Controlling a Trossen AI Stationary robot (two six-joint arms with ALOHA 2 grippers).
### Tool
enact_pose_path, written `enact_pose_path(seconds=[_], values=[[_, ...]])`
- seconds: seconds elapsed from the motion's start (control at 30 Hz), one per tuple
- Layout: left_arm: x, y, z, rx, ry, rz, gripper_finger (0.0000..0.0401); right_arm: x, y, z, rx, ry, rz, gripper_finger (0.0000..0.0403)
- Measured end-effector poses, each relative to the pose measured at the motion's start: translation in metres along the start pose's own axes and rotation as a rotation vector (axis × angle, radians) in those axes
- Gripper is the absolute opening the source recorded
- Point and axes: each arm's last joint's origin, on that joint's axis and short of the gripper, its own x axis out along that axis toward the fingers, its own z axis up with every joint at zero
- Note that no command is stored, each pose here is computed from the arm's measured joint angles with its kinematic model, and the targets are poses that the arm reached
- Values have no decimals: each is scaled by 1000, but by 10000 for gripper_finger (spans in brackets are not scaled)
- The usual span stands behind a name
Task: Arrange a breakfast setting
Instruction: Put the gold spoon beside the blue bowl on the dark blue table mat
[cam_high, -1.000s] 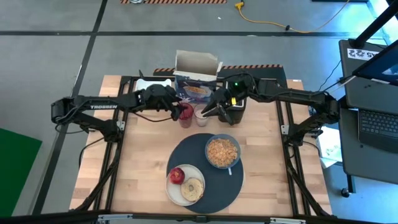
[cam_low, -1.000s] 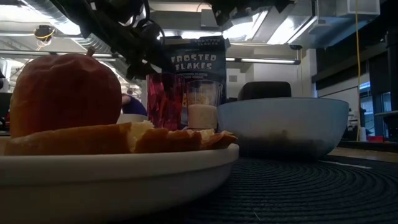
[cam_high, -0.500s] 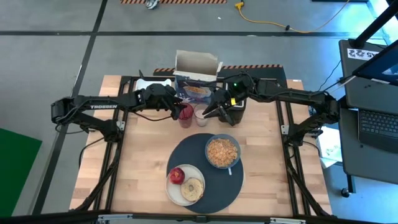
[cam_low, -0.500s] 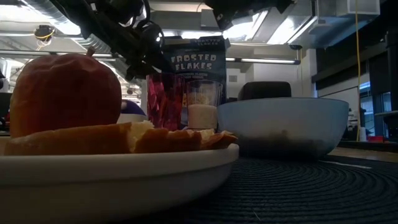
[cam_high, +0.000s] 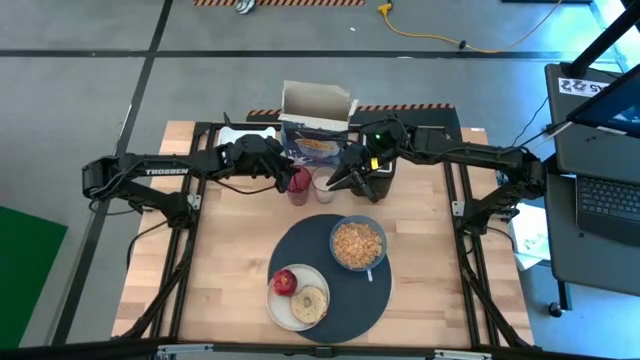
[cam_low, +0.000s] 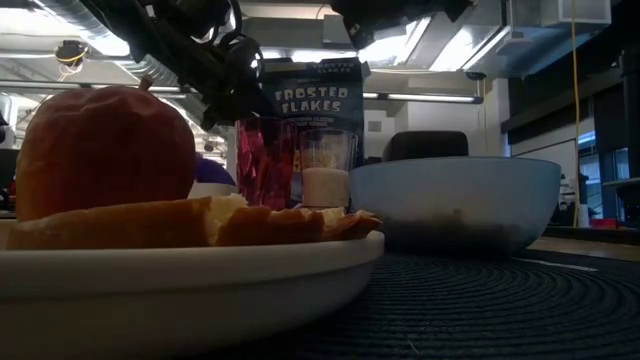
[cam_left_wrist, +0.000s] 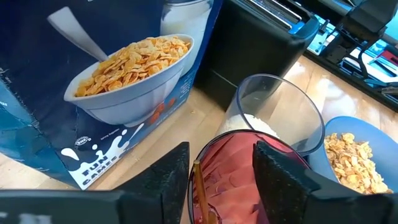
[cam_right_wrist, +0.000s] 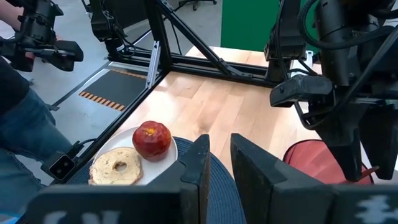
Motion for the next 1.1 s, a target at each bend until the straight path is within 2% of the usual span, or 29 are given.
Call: enact_pose_path(seconds=[0.43,1.1], values=[[0,0,0,1,1,1,123,0,0,0,1,1,0,67],[0,0,0,-21,1,1,28,0,0,0,2,3,1,67]])
